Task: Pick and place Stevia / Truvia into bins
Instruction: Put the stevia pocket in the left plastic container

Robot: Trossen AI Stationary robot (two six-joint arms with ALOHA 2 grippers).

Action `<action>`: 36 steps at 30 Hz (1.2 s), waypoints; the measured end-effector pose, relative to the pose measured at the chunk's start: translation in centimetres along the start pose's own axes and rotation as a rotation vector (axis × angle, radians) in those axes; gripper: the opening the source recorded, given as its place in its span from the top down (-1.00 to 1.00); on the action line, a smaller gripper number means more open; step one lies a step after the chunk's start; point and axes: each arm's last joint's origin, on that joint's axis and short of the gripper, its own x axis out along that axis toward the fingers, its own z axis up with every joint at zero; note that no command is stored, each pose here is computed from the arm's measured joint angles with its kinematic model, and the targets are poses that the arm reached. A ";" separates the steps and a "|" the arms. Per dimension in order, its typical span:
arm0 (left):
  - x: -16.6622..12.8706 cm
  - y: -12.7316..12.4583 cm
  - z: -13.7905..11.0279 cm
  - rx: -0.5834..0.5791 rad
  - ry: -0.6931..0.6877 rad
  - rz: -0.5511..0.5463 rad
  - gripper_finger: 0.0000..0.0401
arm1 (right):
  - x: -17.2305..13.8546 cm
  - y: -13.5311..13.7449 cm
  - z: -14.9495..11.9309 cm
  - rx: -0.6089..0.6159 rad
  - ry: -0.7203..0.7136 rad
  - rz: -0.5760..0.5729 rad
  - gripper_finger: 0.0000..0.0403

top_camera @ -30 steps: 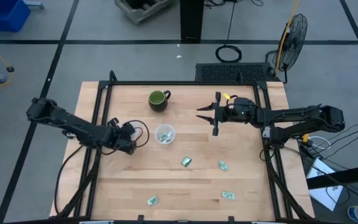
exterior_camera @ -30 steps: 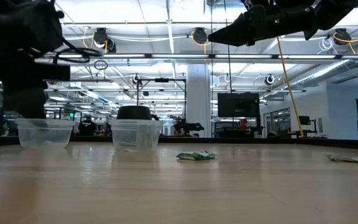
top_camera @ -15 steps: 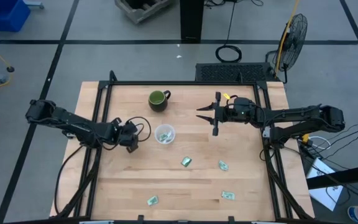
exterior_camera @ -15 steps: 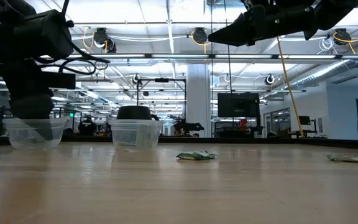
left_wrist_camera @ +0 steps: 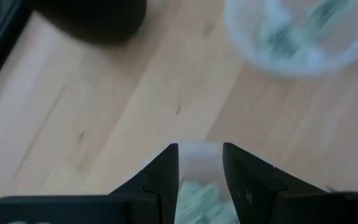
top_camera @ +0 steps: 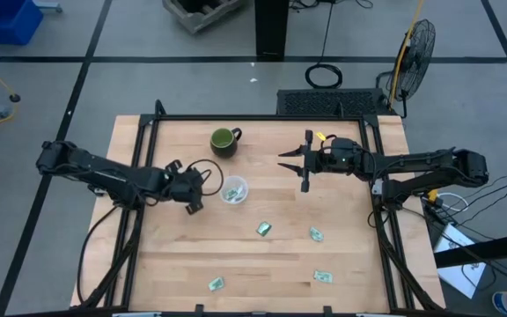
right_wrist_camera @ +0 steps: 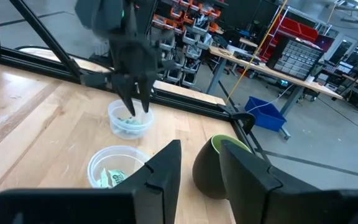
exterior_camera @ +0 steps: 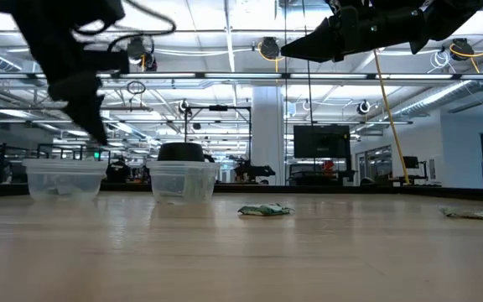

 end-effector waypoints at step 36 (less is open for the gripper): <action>-0.3 -17.8 -2.6 0.327 -0.219 -0.734 0.35 | 0.0 0.1 -0.1 0.001 0.013 0.005 0.48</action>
